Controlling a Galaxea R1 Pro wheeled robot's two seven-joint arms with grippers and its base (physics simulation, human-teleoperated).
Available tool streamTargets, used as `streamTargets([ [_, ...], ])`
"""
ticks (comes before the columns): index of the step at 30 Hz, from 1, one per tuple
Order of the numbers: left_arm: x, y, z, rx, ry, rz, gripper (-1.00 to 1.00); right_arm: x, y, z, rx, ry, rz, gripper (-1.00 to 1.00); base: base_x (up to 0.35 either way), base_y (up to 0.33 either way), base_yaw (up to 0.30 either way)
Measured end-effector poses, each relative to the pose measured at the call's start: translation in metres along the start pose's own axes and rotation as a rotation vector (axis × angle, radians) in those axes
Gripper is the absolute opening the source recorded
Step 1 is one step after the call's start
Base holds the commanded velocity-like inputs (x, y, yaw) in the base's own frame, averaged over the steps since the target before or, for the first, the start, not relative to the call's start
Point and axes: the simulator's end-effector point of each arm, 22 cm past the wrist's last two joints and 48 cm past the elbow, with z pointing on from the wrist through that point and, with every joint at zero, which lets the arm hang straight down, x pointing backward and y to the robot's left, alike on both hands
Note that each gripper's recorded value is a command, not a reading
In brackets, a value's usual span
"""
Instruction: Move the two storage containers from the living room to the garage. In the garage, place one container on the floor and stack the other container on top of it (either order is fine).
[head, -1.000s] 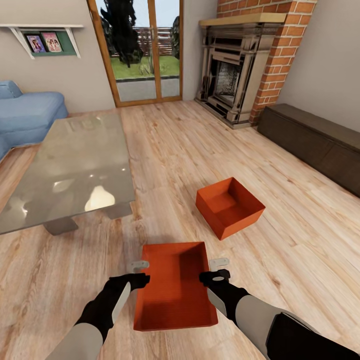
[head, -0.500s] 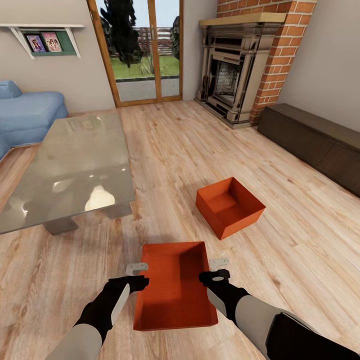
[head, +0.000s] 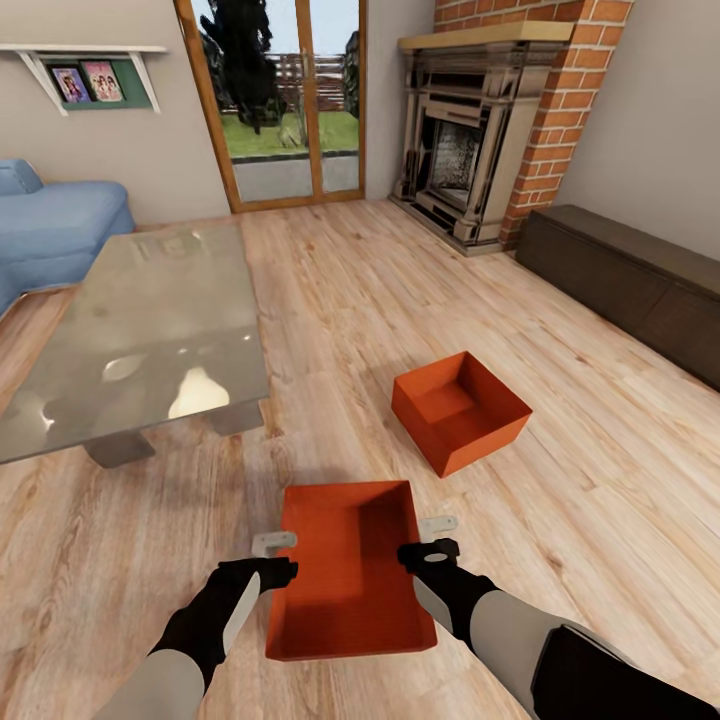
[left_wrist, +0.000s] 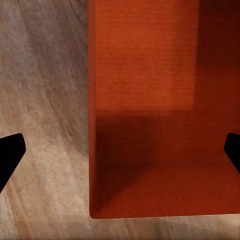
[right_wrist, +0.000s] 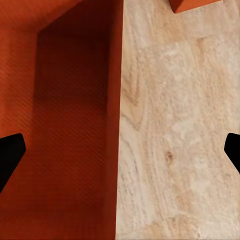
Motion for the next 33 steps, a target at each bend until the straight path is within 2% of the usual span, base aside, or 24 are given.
streamTargets([
  [9, 0.008, 0.003, 0.016, -0.002, -0.002, 0.002, 1.00, 0.012, 0.002, 0.015, 0.003, 0.003, 0.008, 1.00, 0.000, 0.000, 0.000],
  [23, 0.007, 0.005, 0.017, -0.006, -0.006, 0.003, 1.00, 0.010, -0.001, 0.015, 0.001, -0.006, 0.020, 1.00, 0.000, 0.000, 0.000],
  [33, 0.018, 0.014, 0.035, -0.017, -0.005, 0.006, 1.00, 0.023, 0.004, 0.031, -0.001, -0.007, 0.021, 1.00, 0.000, 0.000, 0.000],
])
